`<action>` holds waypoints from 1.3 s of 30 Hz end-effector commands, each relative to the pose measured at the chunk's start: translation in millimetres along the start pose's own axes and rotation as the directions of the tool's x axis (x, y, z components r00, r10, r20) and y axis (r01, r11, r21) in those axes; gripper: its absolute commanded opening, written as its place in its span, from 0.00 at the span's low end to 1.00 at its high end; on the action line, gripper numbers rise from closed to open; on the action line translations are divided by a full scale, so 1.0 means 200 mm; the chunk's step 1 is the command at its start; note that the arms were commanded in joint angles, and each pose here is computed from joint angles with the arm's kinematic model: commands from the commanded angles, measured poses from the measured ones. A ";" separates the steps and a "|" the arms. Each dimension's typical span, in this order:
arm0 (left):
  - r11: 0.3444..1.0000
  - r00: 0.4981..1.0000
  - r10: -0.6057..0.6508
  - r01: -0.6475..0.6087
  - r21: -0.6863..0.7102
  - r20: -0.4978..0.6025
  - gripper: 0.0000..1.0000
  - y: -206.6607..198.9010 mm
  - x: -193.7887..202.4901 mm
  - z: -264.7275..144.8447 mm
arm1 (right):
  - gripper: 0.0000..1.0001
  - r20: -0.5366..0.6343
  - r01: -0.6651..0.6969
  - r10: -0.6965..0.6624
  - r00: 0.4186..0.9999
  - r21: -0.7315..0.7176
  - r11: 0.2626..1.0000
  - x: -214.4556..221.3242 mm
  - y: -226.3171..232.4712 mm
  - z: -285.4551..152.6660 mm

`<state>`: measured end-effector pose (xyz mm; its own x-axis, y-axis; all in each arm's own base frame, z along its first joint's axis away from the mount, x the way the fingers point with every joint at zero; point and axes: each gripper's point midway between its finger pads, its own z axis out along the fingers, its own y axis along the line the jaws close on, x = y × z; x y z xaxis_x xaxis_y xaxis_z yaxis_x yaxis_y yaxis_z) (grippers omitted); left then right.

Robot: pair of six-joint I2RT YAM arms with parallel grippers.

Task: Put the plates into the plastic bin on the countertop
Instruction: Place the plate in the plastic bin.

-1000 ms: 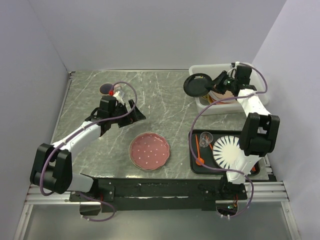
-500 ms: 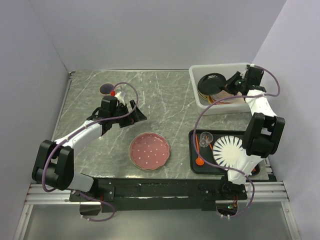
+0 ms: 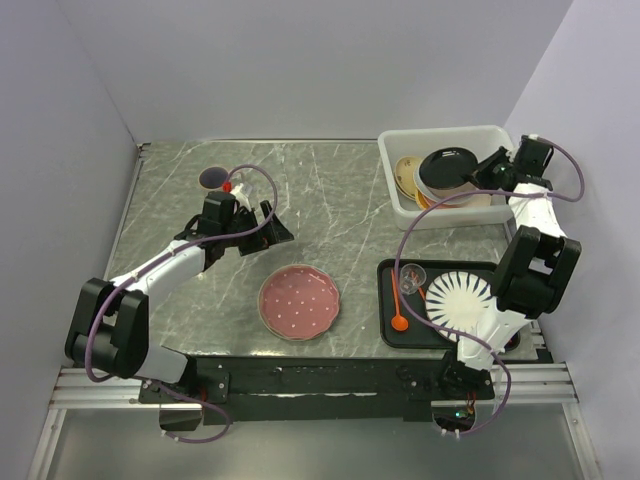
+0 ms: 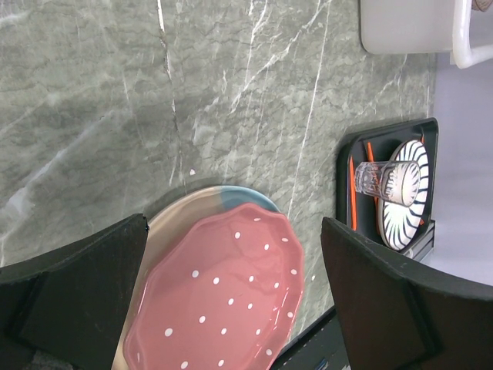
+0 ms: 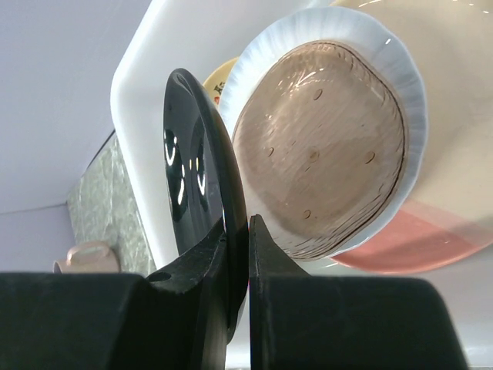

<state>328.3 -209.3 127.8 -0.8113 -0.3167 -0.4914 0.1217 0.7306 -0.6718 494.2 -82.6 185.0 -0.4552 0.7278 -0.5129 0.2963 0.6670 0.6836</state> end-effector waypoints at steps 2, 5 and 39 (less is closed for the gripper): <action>0.998 0.997 0.045 -0.047 0.052 0.055 0.99 -0.09 -0.08 -0.02 | 0.00 0.066 0.011 -0.013 0.998 0.022 1.000 -0.09 -0.01 -0.01; 0.997 0.996 0.051 -0.055 0.057 0.068 0.99 -0.11 -0.10 -0.04 | 0.00 0.074 0.008 -0.012 0.997 0.049 0.999 -0.09 -0.05 -0.01; 0.998 0.997 0.047 -0.049 0.030 0.056 0.99 -0.06 -0.05 -0.05 | 0.93 0.162 0.074 -0.117 0.980 0.254 0.964 -0.13 -0.11 -0.06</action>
<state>327.6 -208.1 137.1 -0.7968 -0.3231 -0.5106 0.1358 0.7276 -0.6724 491.6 -109.7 145.1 -0.4267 0.7067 -0.5644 0.4753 0.7061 0.5248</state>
